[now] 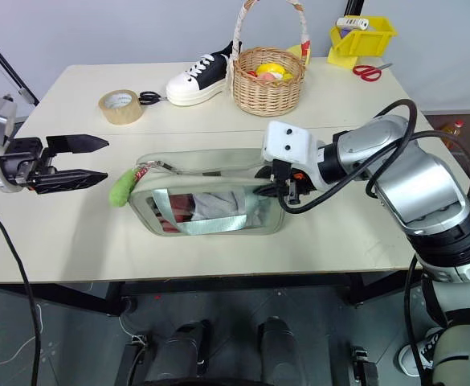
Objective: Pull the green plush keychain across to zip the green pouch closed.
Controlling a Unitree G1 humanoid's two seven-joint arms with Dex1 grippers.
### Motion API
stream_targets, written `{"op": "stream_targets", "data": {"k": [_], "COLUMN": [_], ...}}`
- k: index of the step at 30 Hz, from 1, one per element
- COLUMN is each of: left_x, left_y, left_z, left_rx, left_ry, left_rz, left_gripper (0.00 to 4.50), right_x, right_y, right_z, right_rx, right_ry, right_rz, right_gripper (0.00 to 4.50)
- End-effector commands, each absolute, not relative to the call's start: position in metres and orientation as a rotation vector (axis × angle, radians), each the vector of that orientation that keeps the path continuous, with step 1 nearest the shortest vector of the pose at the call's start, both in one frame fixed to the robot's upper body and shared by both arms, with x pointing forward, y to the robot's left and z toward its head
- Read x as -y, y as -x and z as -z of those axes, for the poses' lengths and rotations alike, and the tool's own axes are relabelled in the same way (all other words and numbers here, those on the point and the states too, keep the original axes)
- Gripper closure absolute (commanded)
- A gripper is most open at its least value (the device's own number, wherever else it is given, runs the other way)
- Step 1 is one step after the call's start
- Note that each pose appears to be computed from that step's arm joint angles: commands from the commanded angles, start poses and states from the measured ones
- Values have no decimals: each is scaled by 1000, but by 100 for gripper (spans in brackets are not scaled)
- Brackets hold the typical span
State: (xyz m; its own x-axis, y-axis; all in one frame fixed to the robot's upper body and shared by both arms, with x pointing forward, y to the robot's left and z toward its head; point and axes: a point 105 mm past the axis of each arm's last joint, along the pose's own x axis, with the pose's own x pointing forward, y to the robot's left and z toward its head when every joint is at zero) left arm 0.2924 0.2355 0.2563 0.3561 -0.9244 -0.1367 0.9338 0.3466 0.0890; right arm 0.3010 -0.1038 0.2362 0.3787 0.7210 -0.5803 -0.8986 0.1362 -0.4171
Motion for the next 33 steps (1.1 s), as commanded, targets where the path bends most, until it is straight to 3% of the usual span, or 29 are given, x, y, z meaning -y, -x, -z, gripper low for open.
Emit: {"op": "stream_targets", "data": {"k": [1,5,7,9,15,22,29,33], "left_x": [-235,-234,-229,-224,-220,-216,-218,-204], "left_y": [-285,-278,-277,-276,-274,-277,-278,-285], "left_z": [-265,-252,-244,-241,-232,-233,-278,-279], "left_rx": [-65,-145,-171,-178,-215,-190,-21,10], "left_ry": [-207,-273,-280,-284,-323,-313,-228,-227], "left_rz": [1219,1249,1269,1292,1314,1317,1319,1353], "left_gripper": [0,0,54,131,438,445,445,445], "right_x": [103,100,99,98,99,99,99,97], "right_y": [-301,-300,-300,-300,-302,-302,-301,-301], "right_z": [-244,-245,-244,-244,-245,-246,-246,-245], "right_rx": [-226,-228,-237,-242,-244,-246,-248,-246], "right_ry": [822,798,784,778,771,757,743,739], "right_rz": [-1175,-1180,-1179,-1176,-1164,-1155,-1160,-1163], "right_gripper": [446,446,450,450,450,450,450,450]}}
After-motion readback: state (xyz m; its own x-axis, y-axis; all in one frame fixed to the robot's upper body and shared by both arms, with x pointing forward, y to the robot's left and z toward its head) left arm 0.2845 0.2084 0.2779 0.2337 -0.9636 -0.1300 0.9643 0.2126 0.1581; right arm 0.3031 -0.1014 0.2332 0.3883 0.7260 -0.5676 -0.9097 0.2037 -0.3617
